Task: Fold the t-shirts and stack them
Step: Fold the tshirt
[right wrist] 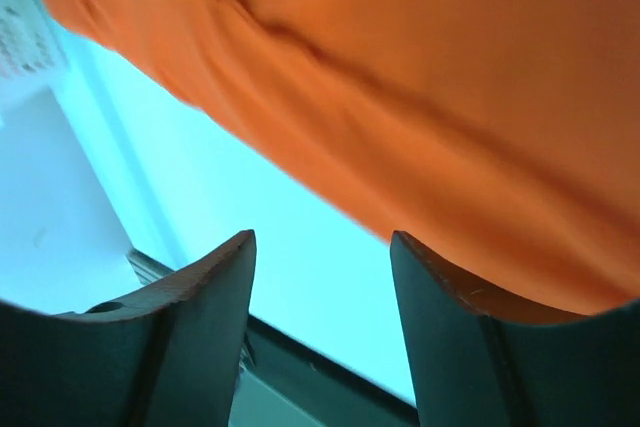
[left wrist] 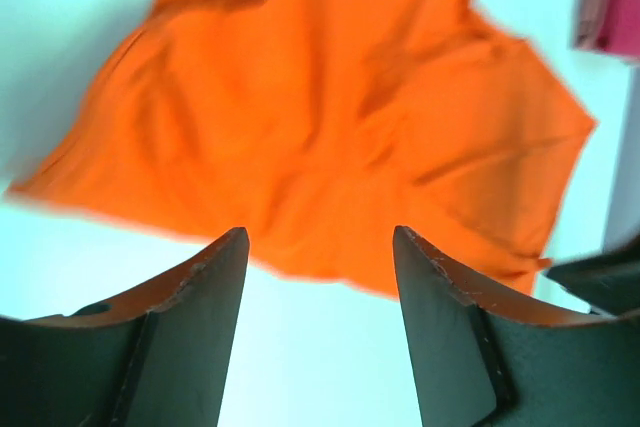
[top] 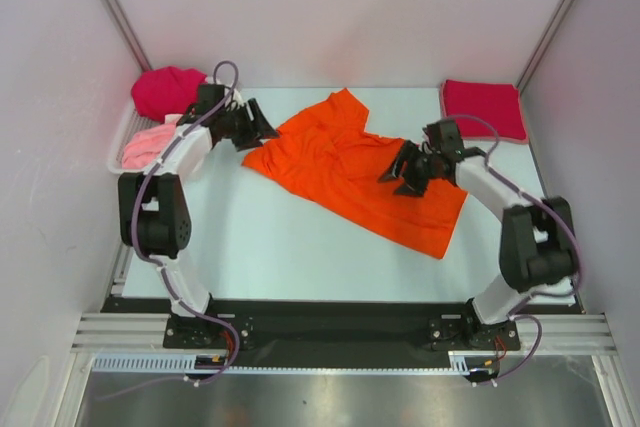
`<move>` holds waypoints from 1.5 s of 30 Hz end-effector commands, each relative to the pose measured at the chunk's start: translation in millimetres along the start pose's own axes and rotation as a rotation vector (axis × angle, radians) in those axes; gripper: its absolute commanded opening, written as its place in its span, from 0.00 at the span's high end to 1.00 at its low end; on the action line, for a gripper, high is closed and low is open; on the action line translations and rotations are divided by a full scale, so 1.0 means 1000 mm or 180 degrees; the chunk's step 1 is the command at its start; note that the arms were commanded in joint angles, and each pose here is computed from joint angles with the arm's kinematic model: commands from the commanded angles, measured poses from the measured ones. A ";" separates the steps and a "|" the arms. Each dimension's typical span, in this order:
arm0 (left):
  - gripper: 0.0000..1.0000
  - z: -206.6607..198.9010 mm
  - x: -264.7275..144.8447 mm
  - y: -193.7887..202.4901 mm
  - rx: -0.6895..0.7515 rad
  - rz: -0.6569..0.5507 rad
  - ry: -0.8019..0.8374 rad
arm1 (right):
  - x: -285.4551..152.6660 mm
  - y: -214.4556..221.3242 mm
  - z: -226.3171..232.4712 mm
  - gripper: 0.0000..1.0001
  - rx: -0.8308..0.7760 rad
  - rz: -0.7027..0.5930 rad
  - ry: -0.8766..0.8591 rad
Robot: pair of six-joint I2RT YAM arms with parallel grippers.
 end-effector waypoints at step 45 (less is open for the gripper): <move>0.40 0.109 0.029 0.031 -0.1201 -0.0180 -0.1612 | -0.106 0.070 -0.126 0.32 0.1438 -0.0310 0.0225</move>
Point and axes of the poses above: each gripper's point midway between its finger pads, its own x axis out along the fingers, its own z axis along the line the jaws close on, y = z × x, the point moved 3 cm from there along -x, back along the fingers, and after that the axes turned 6 degrees about x, right-handed, at the moved point
